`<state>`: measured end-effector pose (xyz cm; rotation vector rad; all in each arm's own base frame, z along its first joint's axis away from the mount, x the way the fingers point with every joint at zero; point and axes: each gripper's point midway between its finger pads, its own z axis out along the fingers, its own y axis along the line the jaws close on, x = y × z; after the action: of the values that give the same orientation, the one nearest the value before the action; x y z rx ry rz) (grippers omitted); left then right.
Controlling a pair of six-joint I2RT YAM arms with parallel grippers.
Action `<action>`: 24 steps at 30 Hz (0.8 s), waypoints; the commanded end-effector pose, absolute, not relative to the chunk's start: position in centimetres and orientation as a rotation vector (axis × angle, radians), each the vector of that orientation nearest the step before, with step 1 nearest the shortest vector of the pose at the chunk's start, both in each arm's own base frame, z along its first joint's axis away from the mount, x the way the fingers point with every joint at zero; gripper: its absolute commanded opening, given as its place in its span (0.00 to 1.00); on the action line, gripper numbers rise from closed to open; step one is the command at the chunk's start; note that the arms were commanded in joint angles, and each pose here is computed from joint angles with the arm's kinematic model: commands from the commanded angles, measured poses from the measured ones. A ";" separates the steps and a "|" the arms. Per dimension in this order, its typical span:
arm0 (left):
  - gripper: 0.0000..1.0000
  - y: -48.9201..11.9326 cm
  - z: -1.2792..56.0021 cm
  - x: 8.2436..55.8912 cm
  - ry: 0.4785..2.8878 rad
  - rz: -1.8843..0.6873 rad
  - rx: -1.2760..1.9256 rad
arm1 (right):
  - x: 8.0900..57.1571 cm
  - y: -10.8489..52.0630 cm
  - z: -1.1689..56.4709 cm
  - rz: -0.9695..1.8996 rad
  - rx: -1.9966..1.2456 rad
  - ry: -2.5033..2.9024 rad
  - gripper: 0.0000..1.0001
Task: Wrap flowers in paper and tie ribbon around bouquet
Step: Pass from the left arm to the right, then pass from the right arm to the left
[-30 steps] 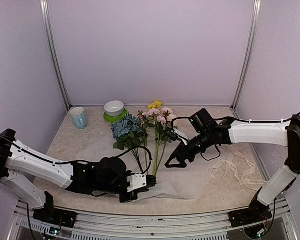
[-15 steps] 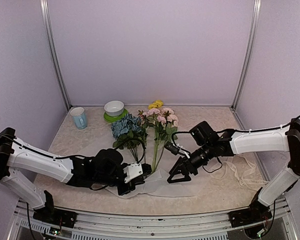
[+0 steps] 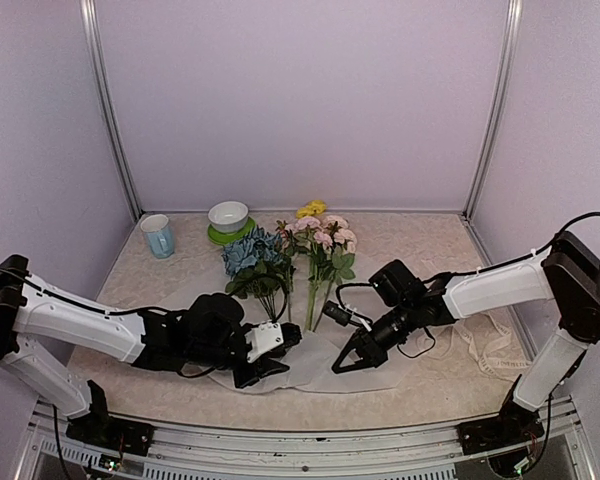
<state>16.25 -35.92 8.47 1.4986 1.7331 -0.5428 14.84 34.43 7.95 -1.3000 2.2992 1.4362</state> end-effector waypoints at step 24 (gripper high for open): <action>0.59 -35.7 4.5 10.2 1.816 -0.801 1.686 | 14.2 33.7 7.6 1.420 -1.294 2.303 0.00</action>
<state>10.69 -34.41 3.29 1.6411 1.8915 -0.7321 14.20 33.90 7.05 -1.3003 2.3126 1.4479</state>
